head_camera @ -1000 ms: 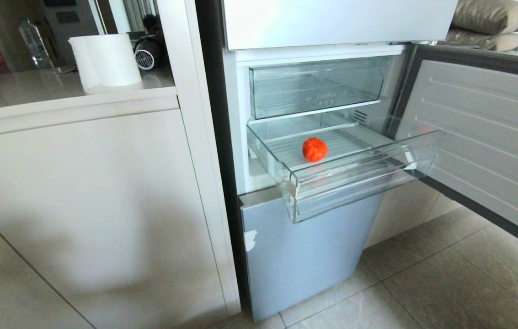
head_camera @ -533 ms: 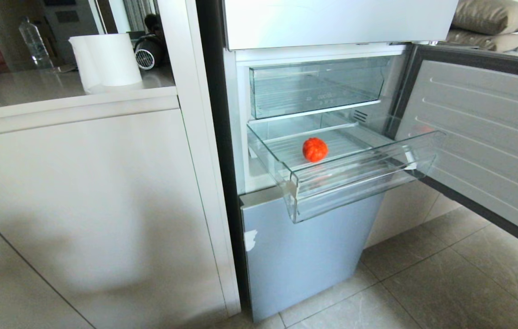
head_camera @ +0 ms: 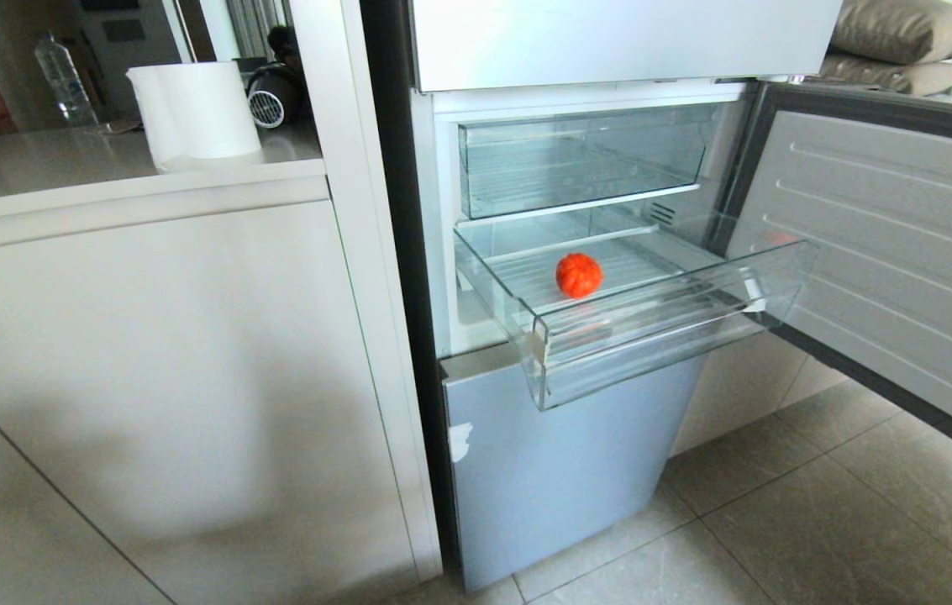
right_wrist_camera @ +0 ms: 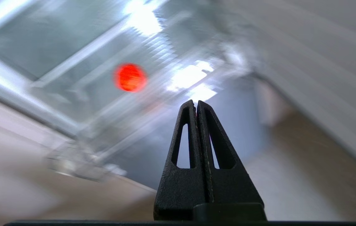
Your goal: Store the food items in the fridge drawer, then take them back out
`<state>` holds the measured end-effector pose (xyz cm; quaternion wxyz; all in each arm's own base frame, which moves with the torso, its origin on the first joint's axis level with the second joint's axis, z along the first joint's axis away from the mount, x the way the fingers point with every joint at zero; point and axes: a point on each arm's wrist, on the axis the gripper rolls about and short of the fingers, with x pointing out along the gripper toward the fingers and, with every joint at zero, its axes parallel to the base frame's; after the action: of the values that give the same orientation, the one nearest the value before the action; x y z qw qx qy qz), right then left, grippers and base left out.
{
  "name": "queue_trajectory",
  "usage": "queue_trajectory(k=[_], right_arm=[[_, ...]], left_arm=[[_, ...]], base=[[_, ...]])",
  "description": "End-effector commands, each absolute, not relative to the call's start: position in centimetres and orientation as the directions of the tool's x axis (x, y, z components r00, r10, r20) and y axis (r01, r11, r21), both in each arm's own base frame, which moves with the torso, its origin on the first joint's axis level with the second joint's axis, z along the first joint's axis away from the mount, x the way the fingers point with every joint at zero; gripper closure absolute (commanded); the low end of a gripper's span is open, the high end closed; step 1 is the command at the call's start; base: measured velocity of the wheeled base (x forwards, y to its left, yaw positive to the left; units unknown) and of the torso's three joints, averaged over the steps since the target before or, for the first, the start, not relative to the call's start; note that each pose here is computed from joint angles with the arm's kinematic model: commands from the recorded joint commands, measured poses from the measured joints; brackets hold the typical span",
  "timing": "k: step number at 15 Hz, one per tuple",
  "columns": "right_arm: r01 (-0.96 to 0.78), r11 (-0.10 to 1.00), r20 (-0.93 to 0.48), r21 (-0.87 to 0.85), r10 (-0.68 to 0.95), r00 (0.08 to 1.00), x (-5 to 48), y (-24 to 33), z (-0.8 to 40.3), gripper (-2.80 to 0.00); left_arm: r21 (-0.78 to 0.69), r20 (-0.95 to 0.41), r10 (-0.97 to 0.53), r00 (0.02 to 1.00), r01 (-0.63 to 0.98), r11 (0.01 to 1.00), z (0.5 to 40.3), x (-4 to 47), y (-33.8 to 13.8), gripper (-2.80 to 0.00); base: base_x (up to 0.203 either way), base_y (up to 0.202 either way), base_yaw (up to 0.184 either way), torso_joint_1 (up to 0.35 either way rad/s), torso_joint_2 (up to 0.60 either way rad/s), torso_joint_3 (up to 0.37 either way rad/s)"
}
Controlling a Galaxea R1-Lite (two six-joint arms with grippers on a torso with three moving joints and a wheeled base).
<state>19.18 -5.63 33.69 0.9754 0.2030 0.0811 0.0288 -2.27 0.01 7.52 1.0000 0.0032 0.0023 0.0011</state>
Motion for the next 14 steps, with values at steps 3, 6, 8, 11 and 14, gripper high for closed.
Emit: queue_trajectory(k=[3, 6, 8, 11, 14], right_arm=[[-0.158, 0.894, -0.126, 0.419, 0.23, 0.965, 26.9, -2.2, 31.6, 0.0], [-0.021, 0.924, -0.225, 0.381, 0.114, 0.968, 30.9, 1.1, 31.5, 0.0], [0.062, 0.942, -0.295, 0.329, 0.04, 0.955, 32.0, 3.7, 30.8, 0.0], [0.078, 0.966, -0.333, 0.245, 0.008, 0.943, 31.2, 4.1, 29.8, 0.0], [0.065, 0.967, -0.272, 0.248, 0.005, 0.962, 30.8, 3.9, 30.0, 0.0]], left_arm=[[0.007, -0.005, 0.003, 1.0, -0.003, 1.0, 7.5, -2.3, 0.0, 0.0], [0.007, -0.006, 0.002, 1.0, -0.002, 1.0, 7.5, -2.3, 0.0, 0.0], [0.006, -0.005, 0.003, 1.0, -0.003, 1.0, 7.5, -2.3, 0.0, 0.0], [0.006, -0.005, 0.003, 1.0, -0.003, 1.0, 7.5, -2.3, 0.0, 0.0], [0.007, -0.006, 0.002, 1.0, -0.002, 1.0, 7.5, -2.3, 0.0, 0.0]], base=[[0.0, 0.0, 0.0, 0.0, 0.0, 0.0], [0.0, 0.0, 0.0, 0.0, 0.0, 0.0], [0.0, 0.0, 0.0, 0.0, 0.0, 0.0], [0.0, 0.0, 0.0, 0.0, 0.0, 0.0], [0.0, 0.0, 0.0, 0.0, 0.0, 0.0]])
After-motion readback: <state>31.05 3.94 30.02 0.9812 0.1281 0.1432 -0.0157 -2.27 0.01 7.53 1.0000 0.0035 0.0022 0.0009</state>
